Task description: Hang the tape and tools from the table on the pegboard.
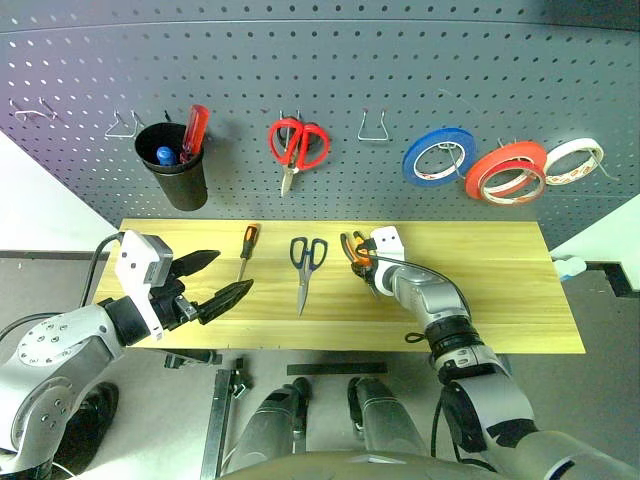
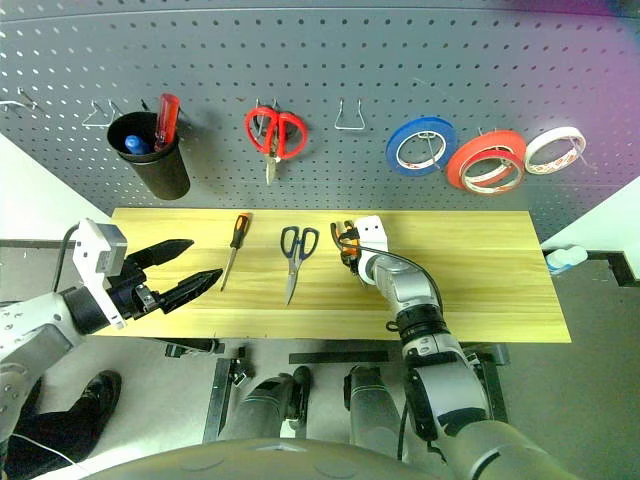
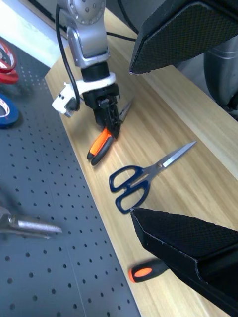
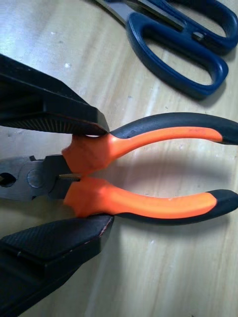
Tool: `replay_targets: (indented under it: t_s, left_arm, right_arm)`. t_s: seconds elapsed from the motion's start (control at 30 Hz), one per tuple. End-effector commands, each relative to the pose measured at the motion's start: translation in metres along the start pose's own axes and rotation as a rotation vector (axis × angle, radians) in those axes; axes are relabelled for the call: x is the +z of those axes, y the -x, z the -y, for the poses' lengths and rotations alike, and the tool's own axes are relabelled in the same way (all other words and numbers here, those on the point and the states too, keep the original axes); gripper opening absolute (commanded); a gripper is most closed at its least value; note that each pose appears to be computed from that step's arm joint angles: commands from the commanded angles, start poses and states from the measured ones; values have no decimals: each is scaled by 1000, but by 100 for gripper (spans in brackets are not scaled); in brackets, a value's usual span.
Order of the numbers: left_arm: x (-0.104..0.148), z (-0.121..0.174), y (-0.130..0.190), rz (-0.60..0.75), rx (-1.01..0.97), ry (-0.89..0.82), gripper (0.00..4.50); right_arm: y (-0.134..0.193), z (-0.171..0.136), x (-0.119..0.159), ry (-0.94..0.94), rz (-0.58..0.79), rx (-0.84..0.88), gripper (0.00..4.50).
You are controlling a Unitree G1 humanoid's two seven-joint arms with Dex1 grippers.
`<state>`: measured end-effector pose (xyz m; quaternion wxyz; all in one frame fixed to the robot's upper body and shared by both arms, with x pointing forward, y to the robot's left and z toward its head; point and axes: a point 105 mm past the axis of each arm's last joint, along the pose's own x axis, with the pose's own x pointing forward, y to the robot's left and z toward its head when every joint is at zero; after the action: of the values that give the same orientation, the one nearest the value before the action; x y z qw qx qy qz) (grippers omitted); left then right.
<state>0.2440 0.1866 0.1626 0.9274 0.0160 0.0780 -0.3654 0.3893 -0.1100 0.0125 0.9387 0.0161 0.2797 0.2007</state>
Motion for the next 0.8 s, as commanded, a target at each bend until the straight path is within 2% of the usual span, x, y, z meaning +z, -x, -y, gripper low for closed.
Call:
replay_targets:
  t_s: [0.03, 0.27, 0.57, 0.8]
  left_arm:
    - [7, -3, 3, 18, -2, -34, 450]
    - [8, -9, -2, 14, -17, -51, 450]
    - [11, -15, -7, 15, -35, -69, 450]
    - [13, -23, -7, 11, -43, -77, 450]
  right_arm:
    - [8, -2, 16, 4, 75, 58, 208]
    - [30, 1, 16, -17, 171, 201, 208]
    - [56, -4, 42, 0, 388, 337, 208]
    - [73, -9, 60, -70, 536, 427, 208]
